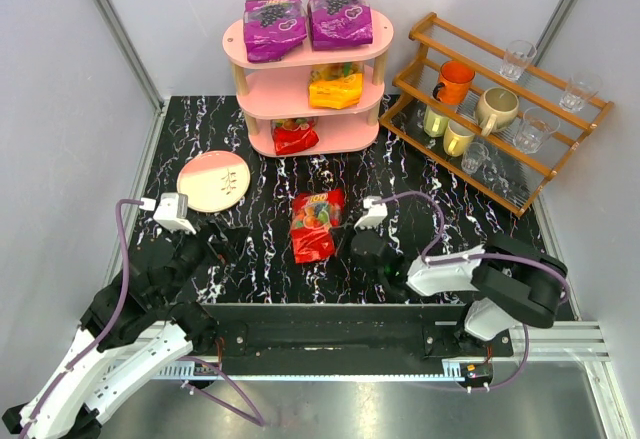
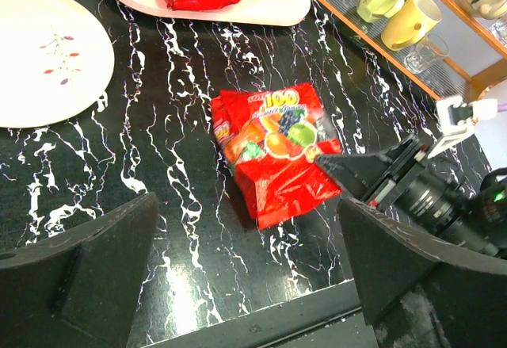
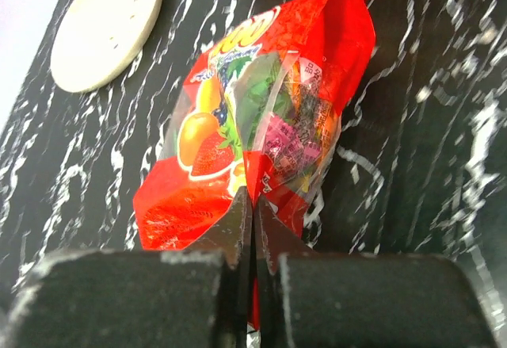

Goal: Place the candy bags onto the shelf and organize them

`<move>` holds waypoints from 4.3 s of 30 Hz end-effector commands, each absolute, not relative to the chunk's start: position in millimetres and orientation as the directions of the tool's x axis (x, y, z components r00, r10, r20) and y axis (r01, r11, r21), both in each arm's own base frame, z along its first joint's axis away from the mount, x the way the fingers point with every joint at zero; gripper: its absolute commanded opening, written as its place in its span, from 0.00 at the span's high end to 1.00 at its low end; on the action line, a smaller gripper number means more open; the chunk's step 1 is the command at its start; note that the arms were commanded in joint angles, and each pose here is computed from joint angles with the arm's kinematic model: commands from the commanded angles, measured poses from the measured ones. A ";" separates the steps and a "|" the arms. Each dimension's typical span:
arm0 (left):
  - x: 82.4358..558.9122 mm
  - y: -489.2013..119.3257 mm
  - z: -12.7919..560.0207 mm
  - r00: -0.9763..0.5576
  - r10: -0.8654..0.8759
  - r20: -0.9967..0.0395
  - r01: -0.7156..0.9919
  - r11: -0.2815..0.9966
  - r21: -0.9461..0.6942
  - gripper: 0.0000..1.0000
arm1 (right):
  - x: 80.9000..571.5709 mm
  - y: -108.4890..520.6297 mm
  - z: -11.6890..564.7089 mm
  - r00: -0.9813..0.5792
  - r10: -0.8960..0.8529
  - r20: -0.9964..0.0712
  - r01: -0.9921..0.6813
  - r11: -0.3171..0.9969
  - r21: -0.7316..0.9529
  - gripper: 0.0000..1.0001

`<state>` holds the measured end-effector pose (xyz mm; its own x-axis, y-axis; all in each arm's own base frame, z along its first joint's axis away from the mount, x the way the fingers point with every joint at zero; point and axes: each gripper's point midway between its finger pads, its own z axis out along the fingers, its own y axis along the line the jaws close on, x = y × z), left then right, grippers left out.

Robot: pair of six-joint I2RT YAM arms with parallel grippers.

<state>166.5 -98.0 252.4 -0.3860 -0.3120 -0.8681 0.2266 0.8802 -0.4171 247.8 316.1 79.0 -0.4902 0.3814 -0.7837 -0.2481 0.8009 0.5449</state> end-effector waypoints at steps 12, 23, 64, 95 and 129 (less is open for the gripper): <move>181.0 -104.2 248.7 -0.371 -0.296 -0.880 0.218 0.893 -0.393 0.01 | 367.5 255.1 192.7 -0.084 0.017 -0.996 -0.362 0.931 0.047 1.00; 188.9 -108.0 245.2 -0.374 -0.270 -0.887 0.213 0.906 -0.366 0.01 | 412.3 262.2 239.7 0.072 0.002 -0.997 -0.517 0.855 -0.036 1.00; 198.8 -103.9 230.6 -0.357 -0.229 -0.906 0.186 0.933 -0.309 0.01 | 538.0 251.6 198.9 -0.166 0.217 -0.962 -0.541 0.795 0.273 1.00; 198.4 -101.5 230.7 -0.357 -0.227 -0.906 0.177 0.936 -0.304 0.01 | 582.9 227.5 112.3 -0.439 0.357 -0.824 -0.224 0.845 0.486 1.00; 198.7 -101.9 230.0 -0.355 -0.230 -0.906 0.177 0.935 -0.307 0.01 | 594.4 252.1 106.8 -0.510 0.389 -0.768 -0.259 0.781 0.568 1.00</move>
